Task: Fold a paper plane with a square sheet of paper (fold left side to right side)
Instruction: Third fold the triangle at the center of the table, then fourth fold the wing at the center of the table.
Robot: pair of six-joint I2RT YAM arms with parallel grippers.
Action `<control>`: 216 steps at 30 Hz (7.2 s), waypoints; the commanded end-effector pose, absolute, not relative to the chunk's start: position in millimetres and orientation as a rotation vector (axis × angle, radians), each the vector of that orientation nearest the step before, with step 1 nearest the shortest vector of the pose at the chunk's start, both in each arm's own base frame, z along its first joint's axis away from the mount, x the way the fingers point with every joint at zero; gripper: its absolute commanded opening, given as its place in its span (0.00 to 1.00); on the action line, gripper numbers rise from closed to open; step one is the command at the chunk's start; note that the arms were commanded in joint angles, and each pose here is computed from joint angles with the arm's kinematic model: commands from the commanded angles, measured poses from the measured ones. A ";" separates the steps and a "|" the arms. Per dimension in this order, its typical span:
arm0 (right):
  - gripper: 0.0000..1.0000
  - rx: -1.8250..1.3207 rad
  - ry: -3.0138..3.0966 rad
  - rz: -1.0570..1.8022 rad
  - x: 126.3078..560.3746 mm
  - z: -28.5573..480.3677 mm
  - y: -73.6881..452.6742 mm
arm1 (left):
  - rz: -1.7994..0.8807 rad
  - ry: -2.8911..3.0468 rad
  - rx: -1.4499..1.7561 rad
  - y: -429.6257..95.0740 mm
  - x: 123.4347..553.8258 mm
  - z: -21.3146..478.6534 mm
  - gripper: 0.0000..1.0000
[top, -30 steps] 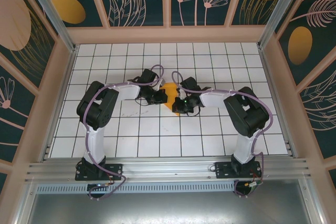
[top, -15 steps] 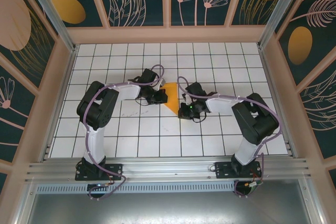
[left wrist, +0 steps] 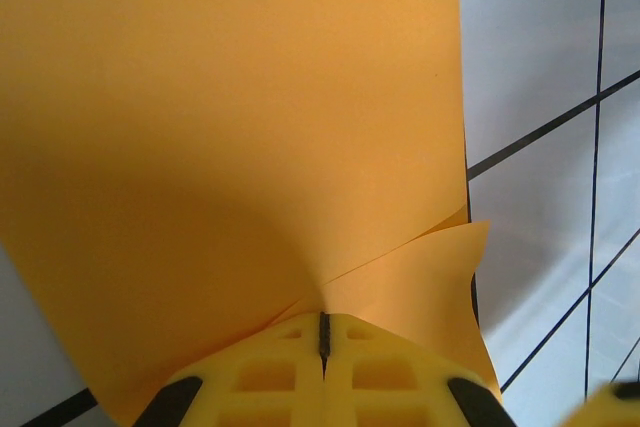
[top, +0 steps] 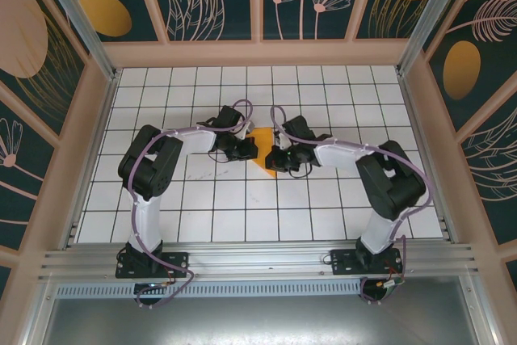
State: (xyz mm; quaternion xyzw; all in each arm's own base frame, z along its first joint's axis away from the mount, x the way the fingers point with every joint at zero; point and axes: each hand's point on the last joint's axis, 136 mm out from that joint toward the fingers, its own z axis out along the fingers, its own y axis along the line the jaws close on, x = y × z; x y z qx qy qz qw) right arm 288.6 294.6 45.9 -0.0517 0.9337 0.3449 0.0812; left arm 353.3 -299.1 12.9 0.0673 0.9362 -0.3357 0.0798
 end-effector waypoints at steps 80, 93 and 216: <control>0.00 -0.177 2.781 1.065 288.1 34.7 301.6 | -0.900 2.633 0.012 -232.6 389.1 50.1 0.12; 0.58 -0.314 2.490 0.743 336.4 93.8 269.4 | -1.154 2.532 -0.147 -238.7 356.9 72.9 0.51; 0.03 -0.404 2.556 0.793 299.6 19.7 304.6 | -1.200 2.638 -0.108 -299.1 371.2 39.2 0.48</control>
